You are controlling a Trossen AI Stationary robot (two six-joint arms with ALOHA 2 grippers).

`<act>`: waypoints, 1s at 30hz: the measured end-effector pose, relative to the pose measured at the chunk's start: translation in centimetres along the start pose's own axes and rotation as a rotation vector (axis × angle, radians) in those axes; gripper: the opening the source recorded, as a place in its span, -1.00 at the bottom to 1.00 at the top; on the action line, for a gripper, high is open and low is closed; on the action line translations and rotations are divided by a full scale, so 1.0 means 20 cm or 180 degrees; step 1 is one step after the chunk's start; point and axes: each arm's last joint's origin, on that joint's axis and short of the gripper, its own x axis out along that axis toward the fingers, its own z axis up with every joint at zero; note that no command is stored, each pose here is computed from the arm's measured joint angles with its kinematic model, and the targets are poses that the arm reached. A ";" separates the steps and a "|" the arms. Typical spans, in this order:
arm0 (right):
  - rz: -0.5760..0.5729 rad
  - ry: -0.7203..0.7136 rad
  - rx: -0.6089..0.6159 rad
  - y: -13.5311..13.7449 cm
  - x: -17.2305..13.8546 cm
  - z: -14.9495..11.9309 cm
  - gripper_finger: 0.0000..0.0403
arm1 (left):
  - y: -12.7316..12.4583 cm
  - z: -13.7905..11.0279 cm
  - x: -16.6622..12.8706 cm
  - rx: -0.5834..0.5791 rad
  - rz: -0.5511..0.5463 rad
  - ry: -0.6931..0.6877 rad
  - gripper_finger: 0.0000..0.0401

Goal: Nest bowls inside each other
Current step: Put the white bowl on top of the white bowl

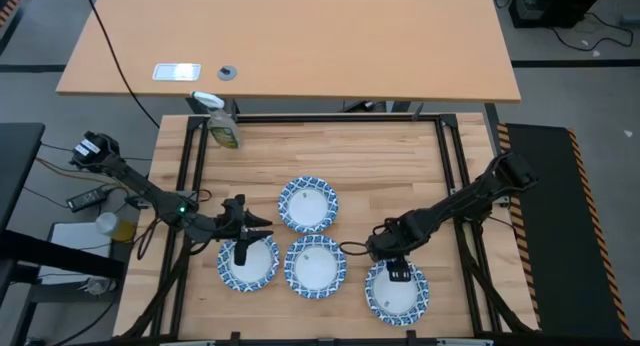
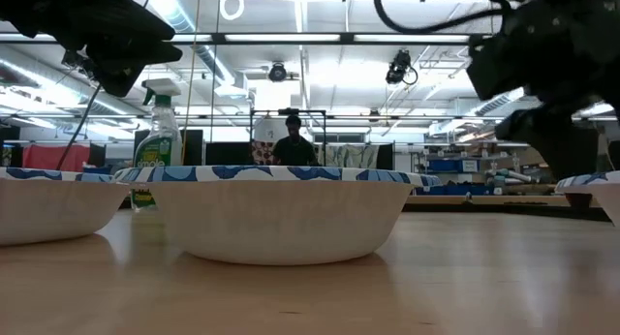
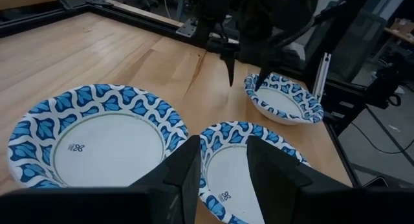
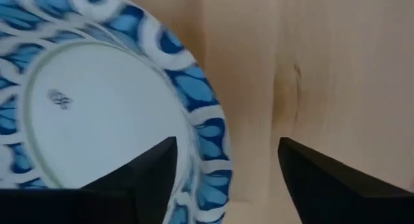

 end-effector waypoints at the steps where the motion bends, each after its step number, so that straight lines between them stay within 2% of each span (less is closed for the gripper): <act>1: 0.0005 0.0020 0.0009 0.00 0.01 0.00 0.30 | 0.00 0.00 0.00 0.0001 0.0000 0.0000 -0.35; 11: -0.0012 0.0114 0.0027 -0.01 0.04 -0.02 -0.35 | 0.00 0.00 0.00 0.0005 0.0002 0.0003 -0.35; 17: 0.0241 0.0234 0.0046 -0.02 0.04 -0.02 -0.66 | 0.00 0.00 0.00 0.0002 0.0002 0.0003 -0.35; 22: 0.0412 0.0313 0.0070 -0.04 0.03 -0.01 -0.76 | 0.00 0.00 0.00 -0.0012 0.0001 0.0003 -0.35; 30: 0.0632 0.0223 0.0040 -0.08 -0.05 0.02 -0.75 | 0.00 0.00 0.00 -0.0015 0.0000 0.0001 -0.35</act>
